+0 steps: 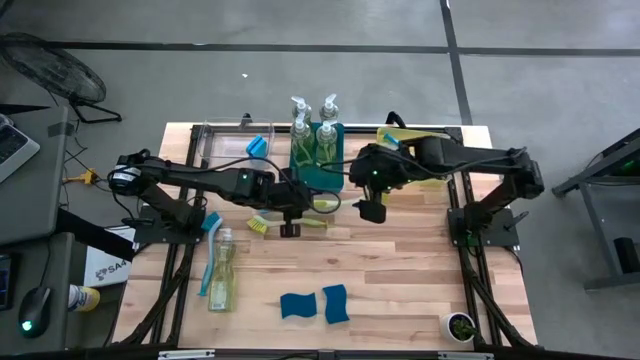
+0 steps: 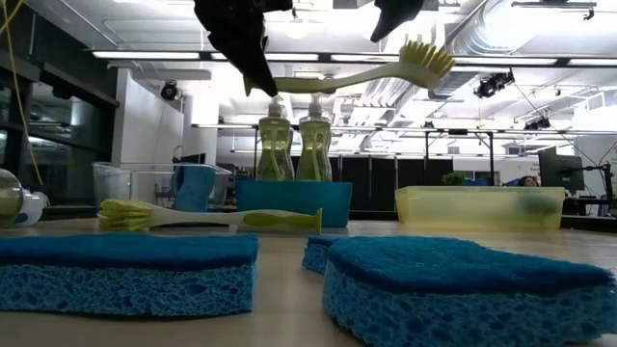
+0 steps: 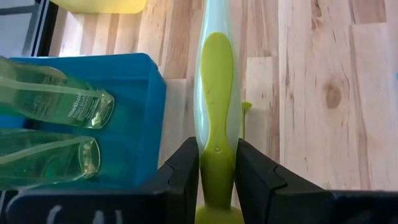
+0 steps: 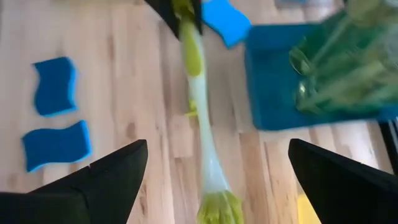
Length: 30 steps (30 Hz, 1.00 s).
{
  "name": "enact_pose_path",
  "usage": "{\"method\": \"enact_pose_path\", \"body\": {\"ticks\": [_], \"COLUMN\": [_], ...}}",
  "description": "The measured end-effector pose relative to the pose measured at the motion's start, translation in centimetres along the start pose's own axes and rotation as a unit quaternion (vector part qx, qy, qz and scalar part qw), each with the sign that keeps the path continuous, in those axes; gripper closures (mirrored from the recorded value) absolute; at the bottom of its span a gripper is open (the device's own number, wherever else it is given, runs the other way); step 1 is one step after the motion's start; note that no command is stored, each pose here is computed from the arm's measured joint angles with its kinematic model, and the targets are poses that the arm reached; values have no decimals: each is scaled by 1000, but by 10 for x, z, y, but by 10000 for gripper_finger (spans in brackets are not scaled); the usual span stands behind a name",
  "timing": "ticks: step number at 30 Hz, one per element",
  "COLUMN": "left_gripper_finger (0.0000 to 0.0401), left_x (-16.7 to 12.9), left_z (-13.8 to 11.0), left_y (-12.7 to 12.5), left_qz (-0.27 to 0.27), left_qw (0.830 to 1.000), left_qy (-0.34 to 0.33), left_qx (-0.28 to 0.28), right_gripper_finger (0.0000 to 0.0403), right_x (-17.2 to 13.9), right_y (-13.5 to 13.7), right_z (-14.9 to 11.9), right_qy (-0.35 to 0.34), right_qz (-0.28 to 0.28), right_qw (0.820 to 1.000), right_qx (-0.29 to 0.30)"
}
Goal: Pick & Place Kitchen Sink Supplies
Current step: Put the green dish brush into the yellow bin
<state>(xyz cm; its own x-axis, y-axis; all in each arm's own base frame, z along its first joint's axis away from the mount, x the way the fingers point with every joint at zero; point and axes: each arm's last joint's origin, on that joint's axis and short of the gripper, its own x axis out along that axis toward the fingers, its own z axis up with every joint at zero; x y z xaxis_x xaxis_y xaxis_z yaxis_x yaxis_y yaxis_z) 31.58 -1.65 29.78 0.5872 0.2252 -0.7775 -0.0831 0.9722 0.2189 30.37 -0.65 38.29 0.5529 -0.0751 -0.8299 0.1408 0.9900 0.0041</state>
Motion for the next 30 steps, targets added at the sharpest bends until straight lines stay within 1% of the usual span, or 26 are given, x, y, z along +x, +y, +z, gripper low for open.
{"method": "enact_pose_path", "body": {"ticks": [3,6,9,13,16,21,26,30], "left_gripper_finger": [325,325,325,325,325,325,325,325], "left_x": [0,0,-1,-2,-2,-3,-4,-3], "left_z": [1,6,11,18,22,28,34,34], "left_y": [0,0,0,1,1,5,9,11], "left_qz": [0,0,0,-1,-1,-1,-3,-8], "left_qw": [1000,999,998,995,993,988,982,981], "left_qy": [-6,-28,-57,-89,-109,-144,-175,-174], "left_qx": [-12,-24,-32,-41,-47,-60,-74,-82], "right_gripper_finger": [20,20,20,20,20,20,20,20], "right_x": [-3,-20,-49,-87,-103,-101,-85,-73], "right_y": [-2,-5,-5,-3,1,10,20,24], "right_z": [-4,-12,-22,-43,-64,-98,-126,-143], "right_qy": [12,3,-32,-95,-132,-161,-221,-250], "right_qz": [-27,-62,-97,-132,-150,-156,-146,-148], "right_qw": [999,997,991,976,963,951,933,921], "right_qx": [28,55,87,148,182,214,244,261]}}
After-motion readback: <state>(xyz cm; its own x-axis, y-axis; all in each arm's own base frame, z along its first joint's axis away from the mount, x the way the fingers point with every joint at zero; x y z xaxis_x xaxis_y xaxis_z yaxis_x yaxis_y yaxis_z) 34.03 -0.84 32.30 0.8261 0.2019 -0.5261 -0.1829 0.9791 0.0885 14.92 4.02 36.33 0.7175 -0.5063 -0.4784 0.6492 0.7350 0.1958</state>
